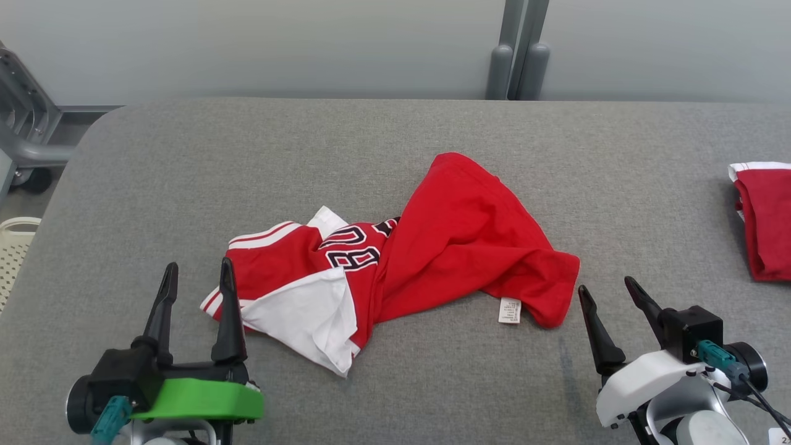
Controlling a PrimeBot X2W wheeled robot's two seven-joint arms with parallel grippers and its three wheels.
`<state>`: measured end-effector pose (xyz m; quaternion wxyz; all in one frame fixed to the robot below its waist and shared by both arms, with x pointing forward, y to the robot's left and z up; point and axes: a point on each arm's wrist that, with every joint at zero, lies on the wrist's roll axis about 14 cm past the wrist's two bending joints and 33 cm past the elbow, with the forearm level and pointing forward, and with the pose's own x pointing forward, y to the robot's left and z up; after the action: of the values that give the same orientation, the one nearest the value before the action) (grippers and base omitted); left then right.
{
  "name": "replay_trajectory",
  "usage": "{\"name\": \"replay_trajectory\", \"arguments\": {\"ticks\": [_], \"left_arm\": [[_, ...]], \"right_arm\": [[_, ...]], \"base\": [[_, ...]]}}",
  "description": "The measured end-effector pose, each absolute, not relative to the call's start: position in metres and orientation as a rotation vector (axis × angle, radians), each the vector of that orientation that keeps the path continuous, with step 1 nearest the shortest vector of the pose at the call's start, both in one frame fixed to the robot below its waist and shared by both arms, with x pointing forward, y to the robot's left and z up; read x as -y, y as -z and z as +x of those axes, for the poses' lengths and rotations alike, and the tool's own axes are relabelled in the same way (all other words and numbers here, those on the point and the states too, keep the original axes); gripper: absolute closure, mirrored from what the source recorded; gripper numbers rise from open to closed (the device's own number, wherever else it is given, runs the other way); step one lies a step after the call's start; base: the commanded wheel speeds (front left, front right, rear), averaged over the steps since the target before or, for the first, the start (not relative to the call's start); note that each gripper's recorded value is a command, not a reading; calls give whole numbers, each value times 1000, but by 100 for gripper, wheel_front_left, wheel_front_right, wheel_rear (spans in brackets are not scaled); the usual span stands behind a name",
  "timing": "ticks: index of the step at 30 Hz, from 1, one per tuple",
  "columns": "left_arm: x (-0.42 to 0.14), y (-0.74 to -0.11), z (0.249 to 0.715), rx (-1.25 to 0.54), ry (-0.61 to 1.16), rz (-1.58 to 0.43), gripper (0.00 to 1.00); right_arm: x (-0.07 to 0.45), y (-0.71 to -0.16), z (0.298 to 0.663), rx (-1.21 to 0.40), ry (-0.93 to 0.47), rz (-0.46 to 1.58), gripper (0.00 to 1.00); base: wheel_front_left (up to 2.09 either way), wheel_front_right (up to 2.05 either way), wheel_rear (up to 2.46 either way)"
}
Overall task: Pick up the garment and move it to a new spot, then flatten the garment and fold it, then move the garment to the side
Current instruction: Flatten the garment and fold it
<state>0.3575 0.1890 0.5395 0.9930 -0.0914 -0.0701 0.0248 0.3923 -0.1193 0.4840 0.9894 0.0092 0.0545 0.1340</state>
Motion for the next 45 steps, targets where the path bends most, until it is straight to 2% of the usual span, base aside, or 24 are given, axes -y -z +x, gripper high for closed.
{"name": "replay_trajectory", "arguments": {"ticks": [17,25,31,34,39,45], "left_arm": [[-209,-517,338,99,-41,-125,0],[-204,-502,343,54,-30,-132,0],[-198,-492,349,25,-17,-114,0],[-202,-488,349,11,-35,-120,0],[-211,-479,346,-19,-70,-118,0],[-225,-470,342,-48,-126,-114,0]], "right_arm": [[111,-480,403,-140,-326,-37,0],[95,-497,465,-201,-415,-123,0],[76,-500,517,-351,-454,-11,0],[65,-497,537,-418,-486,-37,0],[35,-468,546,-583,-564,-63,0],[12,-441,558,-690,-618,-105,0]], "base": [[0,0,0],[0,0,0],[0,0,0],[0,0,0],[0,0,0],[0,0,0]]}}
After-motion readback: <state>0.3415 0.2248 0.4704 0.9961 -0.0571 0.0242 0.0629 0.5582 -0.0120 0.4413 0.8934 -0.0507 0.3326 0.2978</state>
